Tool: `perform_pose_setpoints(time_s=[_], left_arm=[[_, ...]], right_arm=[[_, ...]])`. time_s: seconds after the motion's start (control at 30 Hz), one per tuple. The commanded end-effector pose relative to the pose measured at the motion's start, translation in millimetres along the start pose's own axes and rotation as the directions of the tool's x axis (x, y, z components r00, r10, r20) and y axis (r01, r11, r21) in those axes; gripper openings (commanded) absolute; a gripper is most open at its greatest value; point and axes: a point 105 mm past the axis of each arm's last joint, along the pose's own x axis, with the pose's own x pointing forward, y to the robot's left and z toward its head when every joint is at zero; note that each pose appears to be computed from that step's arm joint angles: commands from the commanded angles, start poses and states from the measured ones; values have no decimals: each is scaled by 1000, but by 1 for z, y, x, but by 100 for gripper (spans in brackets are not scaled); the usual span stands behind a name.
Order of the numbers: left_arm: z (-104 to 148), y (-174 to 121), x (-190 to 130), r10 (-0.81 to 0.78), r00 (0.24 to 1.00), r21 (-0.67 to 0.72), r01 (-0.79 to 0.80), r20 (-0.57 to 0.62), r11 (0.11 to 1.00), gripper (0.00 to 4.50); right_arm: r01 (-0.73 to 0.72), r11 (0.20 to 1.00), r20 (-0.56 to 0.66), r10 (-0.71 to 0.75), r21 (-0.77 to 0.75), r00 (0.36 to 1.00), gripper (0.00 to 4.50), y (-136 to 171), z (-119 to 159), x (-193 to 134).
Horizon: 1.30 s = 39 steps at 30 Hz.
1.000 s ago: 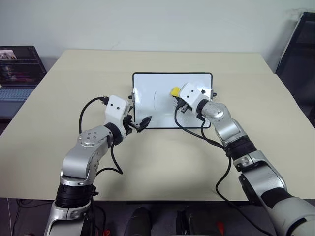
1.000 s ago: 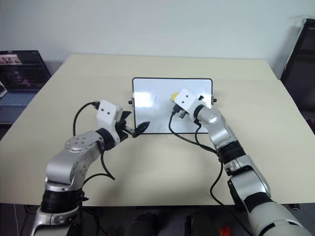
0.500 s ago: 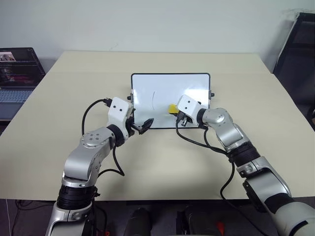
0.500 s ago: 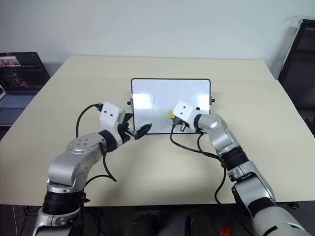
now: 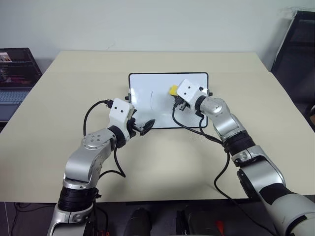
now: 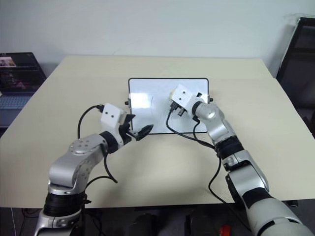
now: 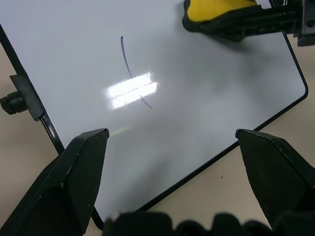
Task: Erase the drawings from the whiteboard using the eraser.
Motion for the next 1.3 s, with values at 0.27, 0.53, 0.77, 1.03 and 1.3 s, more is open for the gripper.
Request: perform_pose_setpoints(time_s=[0.27, 0.53, 0.77, 1.03, 1.3], left_arm=[[13, -7, -2, -14, 999, 27, 12, 43, 1000, 450], [15, -8, -2, -19, 999, 30, 18, 44, 999, 450], [14, -8, -3, -22, 999, 30, 21, 43, 999, 450], [13, -8, -3, -24, 999, 30, 23, 39, 999, 450], [9, 5, -9, 30, 998, 28, -31, 48, 999, 450]], right_arm=[[2, 993, 7, -1, -117, 1000, 109, 0, 5, 0], [148, 984, 27, -146, -97, 989, 109, -29, 13, 6], [-183, 977, -57, 178, -112, 982, 109, 23, -11, -3], [-53, 998, 33, 54, -19, 998, 109, 3, 10, -10], [-77, 980, 144, 51, 185, 988, 109, 4, 22, -51]])
